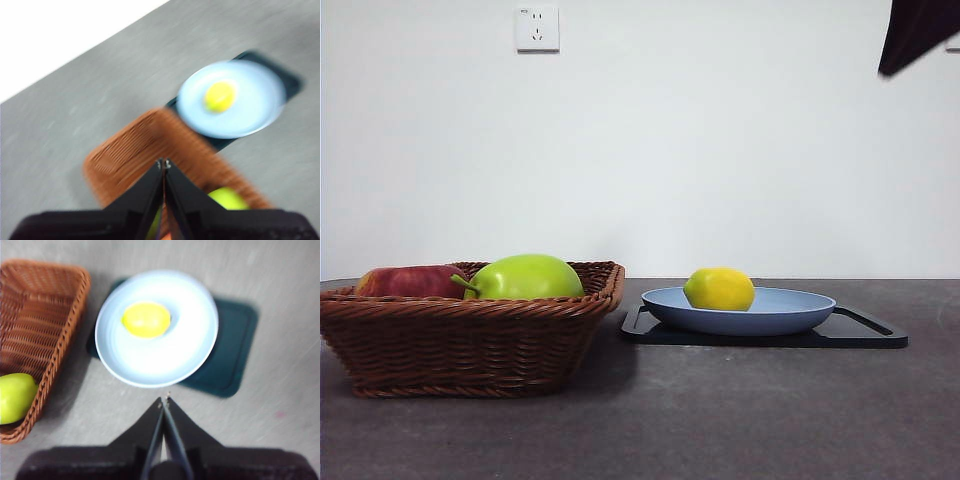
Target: Take the lemon from the basket,put the lemon in the plate,hand out the plate
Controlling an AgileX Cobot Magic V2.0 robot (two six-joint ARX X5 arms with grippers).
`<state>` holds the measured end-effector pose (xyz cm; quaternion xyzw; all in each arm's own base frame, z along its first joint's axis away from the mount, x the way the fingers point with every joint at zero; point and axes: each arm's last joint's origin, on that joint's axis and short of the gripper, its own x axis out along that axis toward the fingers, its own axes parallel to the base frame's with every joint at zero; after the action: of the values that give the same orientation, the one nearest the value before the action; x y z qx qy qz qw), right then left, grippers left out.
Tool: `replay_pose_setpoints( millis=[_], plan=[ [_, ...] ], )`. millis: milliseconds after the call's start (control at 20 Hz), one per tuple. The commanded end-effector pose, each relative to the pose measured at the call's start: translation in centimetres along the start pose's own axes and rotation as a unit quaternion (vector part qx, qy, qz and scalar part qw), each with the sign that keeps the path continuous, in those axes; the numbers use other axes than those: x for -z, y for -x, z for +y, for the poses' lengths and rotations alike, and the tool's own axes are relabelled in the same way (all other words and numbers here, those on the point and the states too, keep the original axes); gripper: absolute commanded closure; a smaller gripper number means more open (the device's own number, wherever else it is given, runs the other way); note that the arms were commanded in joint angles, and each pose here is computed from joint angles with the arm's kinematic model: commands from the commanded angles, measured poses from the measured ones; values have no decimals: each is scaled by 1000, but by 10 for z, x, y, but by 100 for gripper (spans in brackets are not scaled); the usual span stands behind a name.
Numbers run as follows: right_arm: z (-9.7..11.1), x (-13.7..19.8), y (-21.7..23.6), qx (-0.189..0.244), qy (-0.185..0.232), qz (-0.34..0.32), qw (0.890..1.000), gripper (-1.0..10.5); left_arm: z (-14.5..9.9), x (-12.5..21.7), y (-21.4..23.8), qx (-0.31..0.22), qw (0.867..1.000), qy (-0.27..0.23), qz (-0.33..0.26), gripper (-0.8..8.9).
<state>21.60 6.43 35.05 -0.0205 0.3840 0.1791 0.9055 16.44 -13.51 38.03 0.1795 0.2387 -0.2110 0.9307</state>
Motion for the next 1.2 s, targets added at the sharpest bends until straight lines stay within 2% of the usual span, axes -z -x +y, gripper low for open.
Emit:
replay_pose_setpoints(
  millis=[50, 300, 500, 550, 750, 950, 1200],
  plan=[
    [14, 10, 19, 17, 22, -64, 998, 943, 7, 11, -8, -9, 1000, 9, -9, 807],
    [25, 58, 41, 57, 30, -209, 976, 943, 15, 64, -15, 8, 995, 70, -66, 807],
    [22, 107, 35, 91, 14, -279, 956, 943, 15, 105, -3, 27, 985, 121, -123, 807],
    [20, 118, 33, 87, 12, -293, 952, 943, 15, 113, 3, 27, 981, 132, -140, 807],
    [18, 134, 25, 81, -12, -287, 954, 943, 12, 124, 17, 67, 978, 131, -146, 805],
    [18, 134, 24, 78, -10, -286, 955, 943, 12, 123, 15, 72, 978, 130, -143, 805],
    [17, 134, 25, 96, -15, -288, 953, 943, 12, 123, 14, 73, 978, 130, -143, 805]
  ],
)
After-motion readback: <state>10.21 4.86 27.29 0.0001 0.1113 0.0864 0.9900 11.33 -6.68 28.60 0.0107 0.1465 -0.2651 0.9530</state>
